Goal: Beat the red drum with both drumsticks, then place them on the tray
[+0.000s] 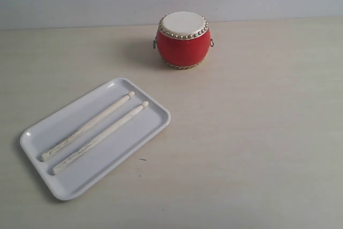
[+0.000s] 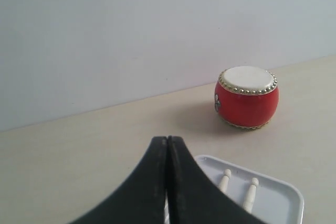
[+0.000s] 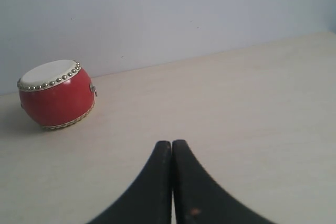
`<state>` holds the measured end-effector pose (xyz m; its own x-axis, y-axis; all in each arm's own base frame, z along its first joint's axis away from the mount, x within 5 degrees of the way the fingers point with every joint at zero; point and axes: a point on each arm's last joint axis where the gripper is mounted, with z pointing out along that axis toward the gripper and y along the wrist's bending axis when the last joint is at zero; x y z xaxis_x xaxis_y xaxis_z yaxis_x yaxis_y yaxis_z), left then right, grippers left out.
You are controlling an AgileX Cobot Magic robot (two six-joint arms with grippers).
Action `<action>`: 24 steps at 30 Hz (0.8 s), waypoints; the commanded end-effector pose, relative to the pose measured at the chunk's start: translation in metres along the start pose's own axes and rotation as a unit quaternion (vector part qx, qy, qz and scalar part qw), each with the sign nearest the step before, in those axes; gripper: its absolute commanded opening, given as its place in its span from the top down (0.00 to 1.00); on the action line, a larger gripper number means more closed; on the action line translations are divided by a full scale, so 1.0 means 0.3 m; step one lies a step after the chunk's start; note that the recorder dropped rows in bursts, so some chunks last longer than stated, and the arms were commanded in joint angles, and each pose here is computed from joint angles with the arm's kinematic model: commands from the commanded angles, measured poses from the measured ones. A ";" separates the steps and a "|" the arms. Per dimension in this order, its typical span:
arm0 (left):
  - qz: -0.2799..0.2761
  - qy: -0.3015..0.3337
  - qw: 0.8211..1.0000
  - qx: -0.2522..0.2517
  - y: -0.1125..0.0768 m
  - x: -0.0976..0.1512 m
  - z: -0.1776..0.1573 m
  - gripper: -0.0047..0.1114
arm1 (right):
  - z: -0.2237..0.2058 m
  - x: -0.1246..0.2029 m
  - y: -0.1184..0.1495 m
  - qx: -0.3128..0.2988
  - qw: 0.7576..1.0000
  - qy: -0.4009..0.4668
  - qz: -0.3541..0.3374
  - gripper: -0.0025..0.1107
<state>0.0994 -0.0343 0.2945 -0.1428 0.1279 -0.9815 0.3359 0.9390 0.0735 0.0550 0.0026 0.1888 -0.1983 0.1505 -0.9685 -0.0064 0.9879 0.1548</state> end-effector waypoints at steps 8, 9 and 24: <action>-0.057 0.016 0.995 -0.077 0.039 0.040 -0.092 0.96 | 0.000 0.003 -0.002 0.004 1.000 -0.002 -0.002 0.98; -0.064 0.010 0.994 -0.088 0.041 0.053 -0.105 0.96 | 0.000 0.003 -0.002 0.004 1.000 -0.002 -0.002 0.98; -0.022 -0.044 0.985 -0.166 0.037 0.337 -0.118 0.96 | 0.000 0.004 -0.002 0.004 1.000 -0.001 -0.003 0.98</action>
<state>0.0540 -0.0013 0.2149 -0.0711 0.0363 -0.9968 0.0352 0.9988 0.0338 0.0550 0.0027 0.1886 -0.2001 0.1522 -0.9679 -0.0059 0.9877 0.1565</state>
